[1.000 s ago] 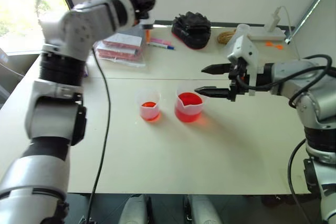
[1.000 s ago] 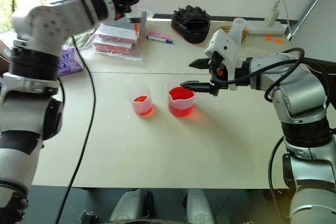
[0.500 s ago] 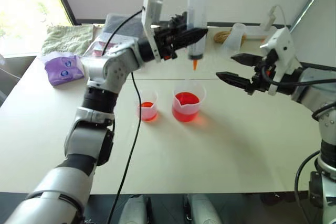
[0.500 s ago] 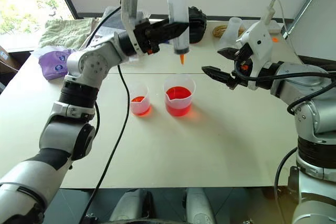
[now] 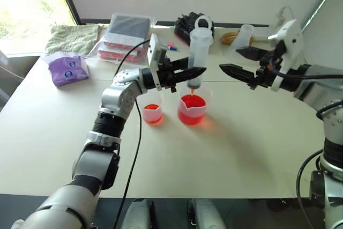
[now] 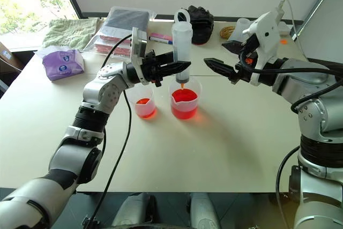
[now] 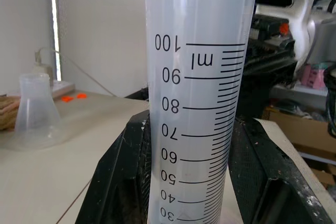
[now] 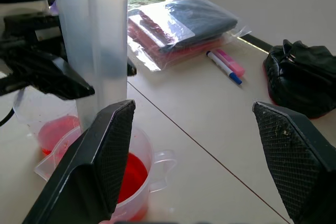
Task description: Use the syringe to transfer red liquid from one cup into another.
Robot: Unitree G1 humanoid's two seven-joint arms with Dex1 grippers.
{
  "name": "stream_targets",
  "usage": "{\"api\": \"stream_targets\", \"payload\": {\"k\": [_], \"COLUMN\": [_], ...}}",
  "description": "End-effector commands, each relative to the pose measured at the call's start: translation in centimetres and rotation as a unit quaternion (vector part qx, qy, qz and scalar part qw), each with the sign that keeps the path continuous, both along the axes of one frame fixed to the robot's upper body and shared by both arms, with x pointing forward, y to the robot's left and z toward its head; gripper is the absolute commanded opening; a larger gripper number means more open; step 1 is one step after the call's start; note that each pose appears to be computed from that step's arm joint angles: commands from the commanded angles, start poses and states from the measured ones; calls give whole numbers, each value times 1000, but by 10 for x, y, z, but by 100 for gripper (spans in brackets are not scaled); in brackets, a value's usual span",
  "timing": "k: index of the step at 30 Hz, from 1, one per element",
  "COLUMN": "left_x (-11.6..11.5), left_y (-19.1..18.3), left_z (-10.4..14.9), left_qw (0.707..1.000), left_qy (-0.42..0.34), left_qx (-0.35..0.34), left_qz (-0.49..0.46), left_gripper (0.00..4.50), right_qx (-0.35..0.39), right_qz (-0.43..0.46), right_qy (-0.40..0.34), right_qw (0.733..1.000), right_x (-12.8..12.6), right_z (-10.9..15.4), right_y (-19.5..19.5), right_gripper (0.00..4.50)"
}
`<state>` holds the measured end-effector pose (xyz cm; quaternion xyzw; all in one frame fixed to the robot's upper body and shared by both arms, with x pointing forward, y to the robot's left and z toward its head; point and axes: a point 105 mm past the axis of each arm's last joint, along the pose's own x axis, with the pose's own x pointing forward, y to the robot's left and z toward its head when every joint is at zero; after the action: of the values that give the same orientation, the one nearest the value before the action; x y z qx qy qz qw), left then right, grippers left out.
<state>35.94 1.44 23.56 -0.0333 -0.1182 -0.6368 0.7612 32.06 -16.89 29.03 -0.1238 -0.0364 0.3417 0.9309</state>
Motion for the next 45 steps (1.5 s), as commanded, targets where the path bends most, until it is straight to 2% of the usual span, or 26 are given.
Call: {"api": "stream_targets", "payload": {"k": [1,6,17,25,38,45], "left_x": [0,3,1,-1,8,7], "left_y": [-5,-7,-6,-4,-1,-3], "left_z": [-6,-30,-48,-51,-55,-53], "left_qw": [1000,999,999,998,995,995], "left_qy": [-24,-22,-22,-32,-30,-32], "left_qx": [7,27,45,55,95,92], "left_qz": [-5,-2,-6,-6,25,22], "left_gripper": [147,147,147,147,147,147], "right_qx": [10,16,46,111,111,108], "right_qz": [-12,-24,2,19,48,42], "right_qy": [-38,-42,-4,38,66,76], "right_qw": [999,999,999,993,991,990], "right_x": [-9,-13,-22,-15,-19,-16], "right_z": [21,27,26,24,15,6], "right_y": [-5,-6,5,21,37,46], "right_gripper": [374,374,374,374,374,374]}}
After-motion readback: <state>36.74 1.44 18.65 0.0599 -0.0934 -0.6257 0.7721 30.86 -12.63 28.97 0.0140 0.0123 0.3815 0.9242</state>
